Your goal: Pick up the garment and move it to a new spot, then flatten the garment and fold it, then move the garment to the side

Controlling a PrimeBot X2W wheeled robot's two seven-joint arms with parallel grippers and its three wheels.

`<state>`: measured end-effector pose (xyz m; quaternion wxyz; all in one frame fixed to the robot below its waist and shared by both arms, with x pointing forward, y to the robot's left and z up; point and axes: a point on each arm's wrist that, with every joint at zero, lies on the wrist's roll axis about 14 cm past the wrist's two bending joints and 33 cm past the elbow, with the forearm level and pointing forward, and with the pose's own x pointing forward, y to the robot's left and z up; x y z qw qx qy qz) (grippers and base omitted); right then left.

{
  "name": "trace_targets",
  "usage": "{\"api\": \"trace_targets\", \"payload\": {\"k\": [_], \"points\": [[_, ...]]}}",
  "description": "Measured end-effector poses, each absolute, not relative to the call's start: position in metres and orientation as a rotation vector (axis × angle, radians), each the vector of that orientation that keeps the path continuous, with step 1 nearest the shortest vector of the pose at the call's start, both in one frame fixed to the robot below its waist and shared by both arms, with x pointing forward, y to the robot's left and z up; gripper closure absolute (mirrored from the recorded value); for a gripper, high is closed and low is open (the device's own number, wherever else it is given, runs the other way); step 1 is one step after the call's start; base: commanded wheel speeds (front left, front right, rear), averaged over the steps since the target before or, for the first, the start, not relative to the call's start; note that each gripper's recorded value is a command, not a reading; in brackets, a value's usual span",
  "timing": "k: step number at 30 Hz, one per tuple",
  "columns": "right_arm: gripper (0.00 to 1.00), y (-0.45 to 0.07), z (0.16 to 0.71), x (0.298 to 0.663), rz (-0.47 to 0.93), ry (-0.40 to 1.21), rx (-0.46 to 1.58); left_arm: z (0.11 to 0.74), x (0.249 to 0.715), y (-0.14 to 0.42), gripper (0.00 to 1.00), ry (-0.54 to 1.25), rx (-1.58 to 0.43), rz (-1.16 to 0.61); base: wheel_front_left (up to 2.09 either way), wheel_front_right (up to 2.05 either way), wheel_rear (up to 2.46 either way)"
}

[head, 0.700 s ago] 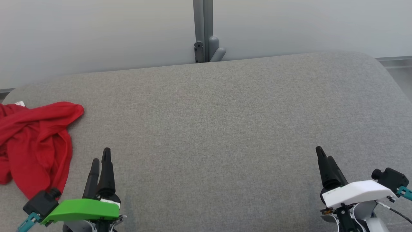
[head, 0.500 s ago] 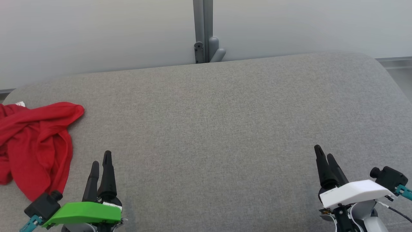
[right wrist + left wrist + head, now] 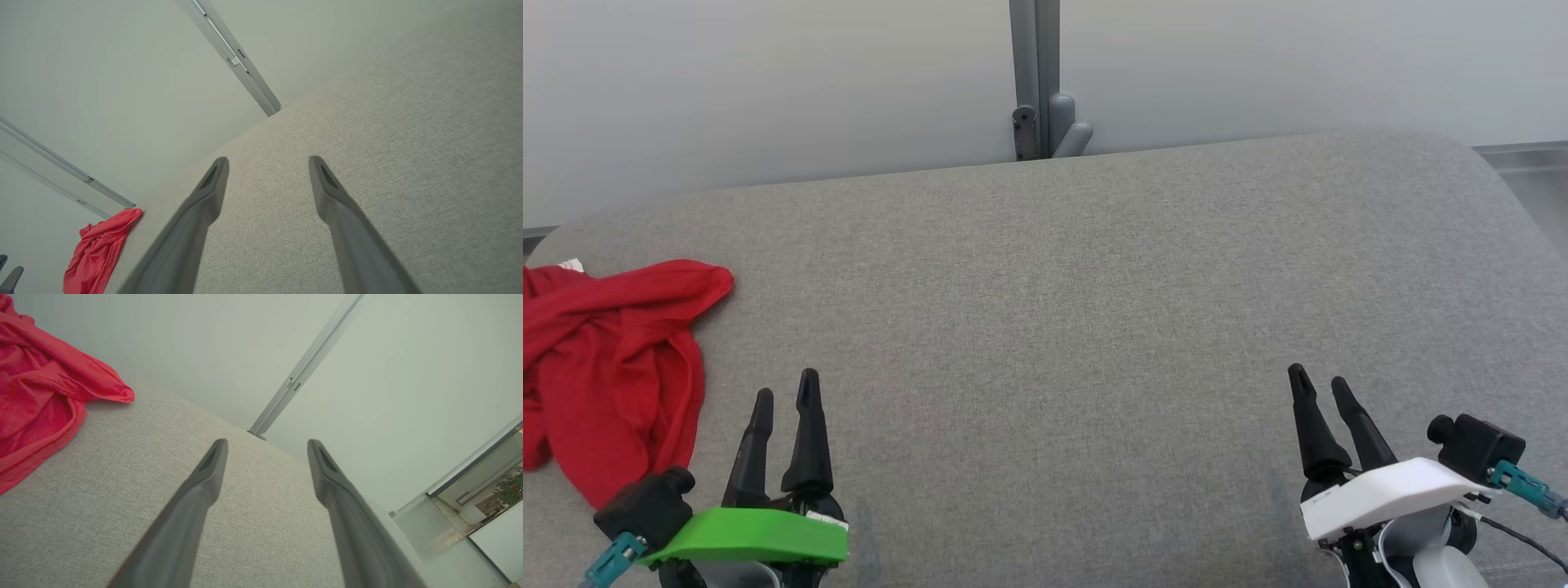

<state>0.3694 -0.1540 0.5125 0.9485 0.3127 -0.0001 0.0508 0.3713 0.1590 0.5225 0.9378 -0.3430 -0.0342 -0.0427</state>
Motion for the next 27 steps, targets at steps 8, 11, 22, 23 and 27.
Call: {"api": "trace_targets", "payload": {"k": [8, 11, 22, 23, 27], "points": [[0.0, -0.145, 0.521, 0.367, 0.14, -0.033, 0.549, 0.524, 0.368, 0.155, 0.0, -0.081, -0.61, -0.106, 0.0, 0.0, 0.0], [0.0, -0.14, 0.527, 0.366, 0.157, -0.056, 0.505, 0.526, 0.366, 0.153, 0.0, -0.089, -0.565, -0.114, 0.0, 0.0, 0.0], [0.0, -0.129, 0.538, 0.364, 0.201, -0.104, 0.405, 0.526, 0.363, 0.153, 0.0, -0.102, -0.444, -0.127, 0.0, 0.0, 0.0], [0.0, -0.128, 0.539, 0.364, 0.205, -0.109, 0.398, 0.526, 0.363, 0.153, 0.0, -0.103, -0.435, -0.128, 0.0, 0.0, 0.0], [0.0, -0.124, 0.541, 0.363, 0.216, -0.122, 0.368, 0.527, 0.362, 0.152, 0.0, -0.109, -0.395, -0.134, 0.0, 0.0, 0.0]]}}
